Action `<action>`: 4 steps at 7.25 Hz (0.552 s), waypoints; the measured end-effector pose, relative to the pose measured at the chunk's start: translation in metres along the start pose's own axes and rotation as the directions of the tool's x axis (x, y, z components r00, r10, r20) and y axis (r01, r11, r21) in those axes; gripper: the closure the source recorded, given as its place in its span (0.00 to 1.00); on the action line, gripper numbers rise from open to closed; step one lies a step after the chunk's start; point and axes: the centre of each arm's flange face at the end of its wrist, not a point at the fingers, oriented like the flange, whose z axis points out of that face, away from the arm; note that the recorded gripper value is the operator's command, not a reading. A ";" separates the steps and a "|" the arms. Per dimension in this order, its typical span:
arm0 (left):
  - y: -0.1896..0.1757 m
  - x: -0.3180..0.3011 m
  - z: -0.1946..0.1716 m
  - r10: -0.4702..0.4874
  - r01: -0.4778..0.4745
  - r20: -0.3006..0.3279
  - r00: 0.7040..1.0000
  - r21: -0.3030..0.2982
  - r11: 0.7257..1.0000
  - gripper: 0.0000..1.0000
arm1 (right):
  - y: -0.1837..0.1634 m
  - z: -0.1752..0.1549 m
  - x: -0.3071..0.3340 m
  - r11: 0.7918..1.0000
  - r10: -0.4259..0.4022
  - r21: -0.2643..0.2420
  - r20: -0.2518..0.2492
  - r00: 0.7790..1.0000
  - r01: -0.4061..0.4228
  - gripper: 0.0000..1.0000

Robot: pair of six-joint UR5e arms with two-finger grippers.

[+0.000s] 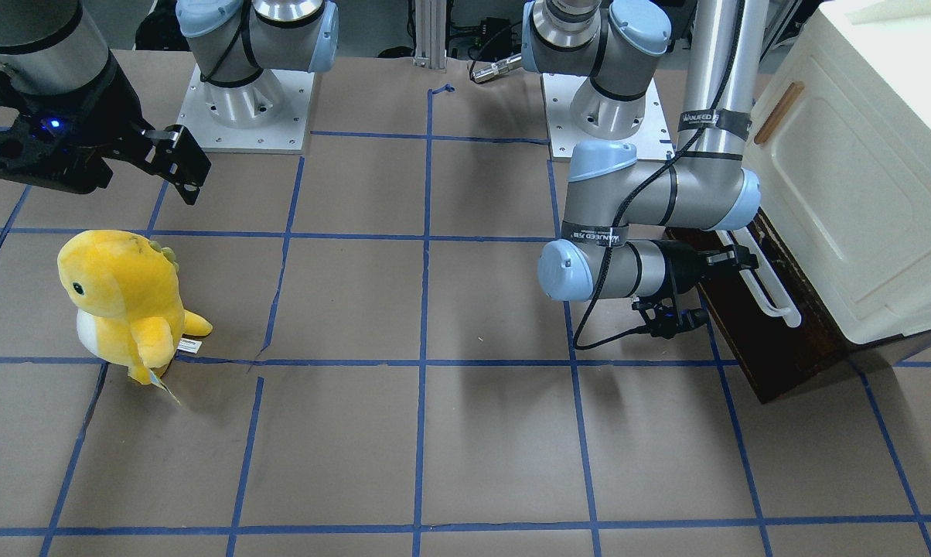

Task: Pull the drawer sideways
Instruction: 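Close the left gripper around the white drawer handle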

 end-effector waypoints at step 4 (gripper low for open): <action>-0.002 0.002 0.002 -0.005 0.005 0.034 0.999 0.008 1.000 0.74 | 0.000 0.000 0.000 1.000 0.000 -0.001 0.000 1.000 0.000 0.00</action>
